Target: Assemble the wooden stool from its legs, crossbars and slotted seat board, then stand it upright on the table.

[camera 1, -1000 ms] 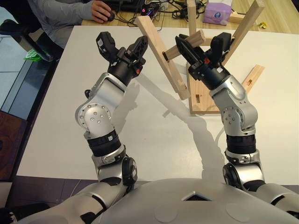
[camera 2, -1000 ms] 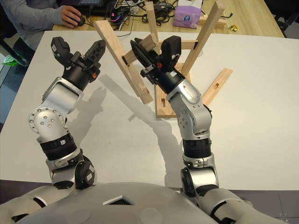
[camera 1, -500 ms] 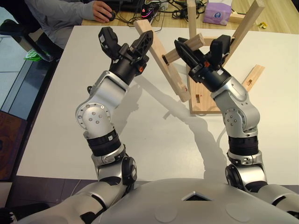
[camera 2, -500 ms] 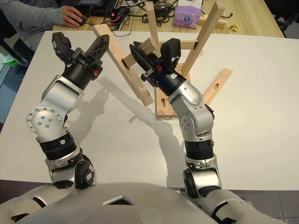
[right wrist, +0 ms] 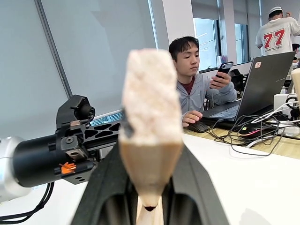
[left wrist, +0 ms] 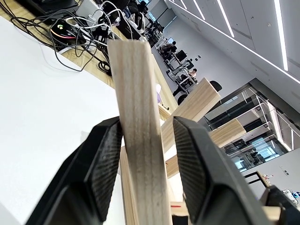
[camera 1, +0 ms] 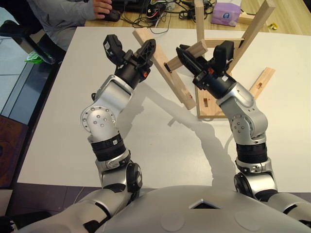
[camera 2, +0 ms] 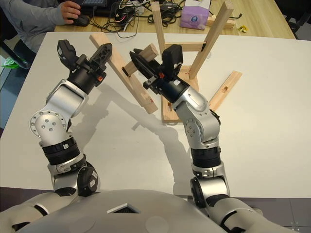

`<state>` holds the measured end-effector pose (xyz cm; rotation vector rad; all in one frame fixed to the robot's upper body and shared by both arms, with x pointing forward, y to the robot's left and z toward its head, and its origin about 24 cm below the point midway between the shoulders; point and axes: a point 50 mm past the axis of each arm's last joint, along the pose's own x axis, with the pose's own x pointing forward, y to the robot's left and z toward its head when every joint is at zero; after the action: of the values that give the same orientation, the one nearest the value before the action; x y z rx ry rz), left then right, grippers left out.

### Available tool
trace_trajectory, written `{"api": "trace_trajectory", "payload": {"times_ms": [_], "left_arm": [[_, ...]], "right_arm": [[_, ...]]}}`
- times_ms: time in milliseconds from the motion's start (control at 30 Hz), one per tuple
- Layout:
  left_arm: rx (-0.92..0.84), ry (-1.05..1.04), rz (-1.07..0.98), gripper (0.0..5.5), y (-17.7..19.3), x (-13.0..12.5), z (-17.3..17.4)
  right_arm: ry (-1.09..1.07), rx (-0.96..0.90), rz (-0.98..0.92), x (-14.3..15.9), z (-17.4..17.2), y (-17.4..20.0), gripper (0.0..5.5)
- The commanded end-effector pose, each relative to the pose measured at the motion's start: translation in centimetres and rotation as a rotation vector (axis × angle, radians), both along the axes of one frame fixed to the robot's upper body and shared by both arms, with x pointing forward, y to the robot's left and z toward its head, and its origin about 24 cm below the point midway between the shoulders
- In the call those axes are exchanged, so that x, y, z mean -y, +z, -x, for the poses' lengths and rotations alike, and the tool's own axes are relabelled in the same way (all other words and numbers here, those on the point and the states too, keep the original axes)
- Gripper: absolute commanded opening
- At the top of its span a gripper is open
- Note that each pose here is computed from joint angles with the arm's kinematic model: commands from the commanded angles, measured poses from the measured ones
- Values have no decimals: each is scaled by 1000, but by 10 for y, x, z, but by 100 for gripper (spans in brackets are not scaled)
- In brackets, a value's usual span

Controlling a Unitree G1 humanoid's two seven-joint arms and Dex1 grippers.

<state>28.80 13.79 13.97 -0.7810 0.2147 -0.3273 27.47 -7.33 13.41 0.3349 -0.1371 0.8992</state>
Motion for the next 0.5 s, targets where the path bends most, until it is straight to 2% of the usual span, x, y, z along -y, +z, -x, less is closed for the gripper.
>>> {"api": "trace_trajectory", "payload": {"times_ms": [33, 167, 300, 467, 500], "left_arm": [[15, -18, -10, 161, 3, 2, -1], [30, -91, -9, 110, 4, 10, 5], [36, -129, -15, 109, 3, 13, 8], [33, -47, 5, 108, 6, 6, 2], [35, -35, 12, 107, 7, 5, 1]], "right_arm": [[28, 24, 6, -2, 1, 6, 38], [27, 27, 8, -1, 1, 6, 38], [27, 28, 9, -1, 1, 6, 38], [14, 23, 29, -1, 0, 3, 38], [11, 21, 39, -1, -1, 2, 80]]}}
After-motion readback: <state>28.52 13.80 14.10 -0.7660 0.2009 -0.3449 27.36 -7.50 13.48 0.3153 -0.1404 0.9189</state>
